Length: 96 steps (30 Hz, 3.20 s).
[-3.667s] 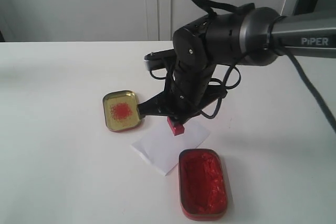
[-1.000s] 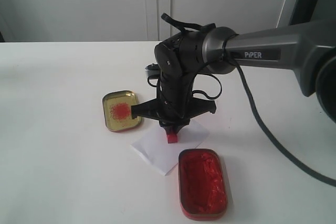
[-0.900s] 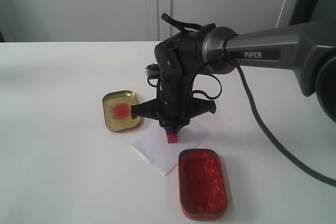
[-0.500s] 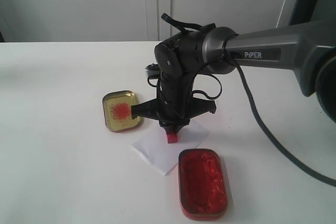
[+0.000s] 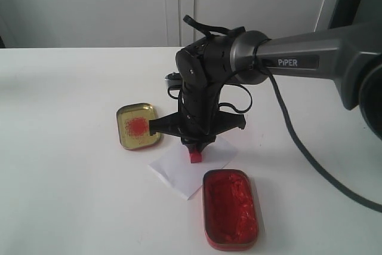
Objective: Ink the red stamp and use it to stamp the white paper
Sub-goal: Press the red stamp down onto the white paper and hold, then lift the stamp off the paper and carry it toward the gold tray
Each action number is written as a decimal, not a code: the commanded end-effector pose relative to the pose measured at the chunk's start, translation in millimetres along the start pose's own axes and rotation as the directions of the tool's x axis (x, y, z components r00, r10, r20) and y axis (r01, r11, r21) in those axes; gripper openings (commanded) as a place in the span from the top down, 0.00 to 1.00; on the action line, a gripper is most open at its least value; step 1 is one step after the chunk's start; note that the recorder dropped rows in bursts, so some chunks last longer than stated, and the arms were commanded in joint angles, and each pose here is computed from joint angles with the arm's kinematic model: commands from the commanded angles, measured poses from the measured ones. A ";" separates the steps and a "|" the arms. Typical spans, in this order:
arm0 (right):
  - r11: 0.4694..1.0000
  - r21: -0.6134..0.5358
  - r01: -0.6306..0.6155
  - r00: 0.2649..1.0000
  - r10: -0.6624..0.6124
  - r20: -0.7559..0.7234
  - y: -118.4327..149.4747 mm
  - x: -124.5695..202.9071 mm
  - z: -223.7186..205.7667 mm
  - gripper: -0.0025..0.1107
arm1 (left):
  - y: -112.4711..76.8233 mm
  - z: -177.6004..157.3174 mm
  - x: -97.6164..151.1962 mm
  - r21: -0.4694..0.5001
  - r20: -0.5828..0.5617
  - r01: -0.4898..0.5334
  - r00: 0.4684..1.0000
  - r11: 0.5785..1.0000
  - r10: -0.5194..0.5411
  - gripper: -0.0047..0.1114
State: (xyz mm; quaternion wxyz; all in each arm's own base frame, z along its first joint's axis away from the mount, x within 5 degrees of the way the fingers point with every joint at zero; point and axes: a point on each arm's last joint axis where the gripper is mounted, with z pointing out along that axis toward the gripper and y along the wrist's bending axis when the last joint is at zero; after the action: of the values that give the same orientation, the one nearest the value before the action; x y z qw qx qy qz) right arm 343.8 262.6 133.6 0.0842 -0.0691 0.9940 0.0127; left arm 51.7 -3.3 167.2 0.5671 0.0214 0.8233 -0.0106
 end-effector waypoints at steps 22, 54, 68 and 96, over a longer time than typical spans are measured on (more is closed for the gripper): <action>1.000 0.011 -0.006 1.000 0.006 -0.007 -7.1 4.5 14.2 0.98 | 0.0 0.2 0.8 -0.001 0.003 0.003 1.000 1.000 -0.003 0.96; 0.999 -0.052 -0.008 0.993 0.013 0.114 -10.9 -0.6 -58.8 0.98 | 0.0 0.2 0.8 -0.001 0.003 0.003 1.000 1.000 -0.003 0.96; 0.997 -0.083 -0.003 0.986 0.017 0.163 -9.7 -3.6 -68.0 0.98 | 0.0 0.2 0.8 -0.001 0.003 0.003 1.000 1.000 -0.003 0.96; 0.861 -0.490 -0.140 0.924 0.292 0.248 -50.1 -54.8 -66.6 0.98 | 0.0 0.2 0.8 -0.001 0.003 0.003 1.000 1.000 -0.003 0.96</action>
State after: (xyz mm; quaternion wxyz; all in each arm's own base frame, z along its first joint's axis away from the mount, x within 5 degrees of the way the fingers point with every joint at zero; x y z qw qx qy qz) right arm 387.8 222.3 209.3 0.2113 0.0185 0.9443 0.2515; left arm 51.7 -3.3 167.2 0.5671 0.0214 0.8233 -0.0106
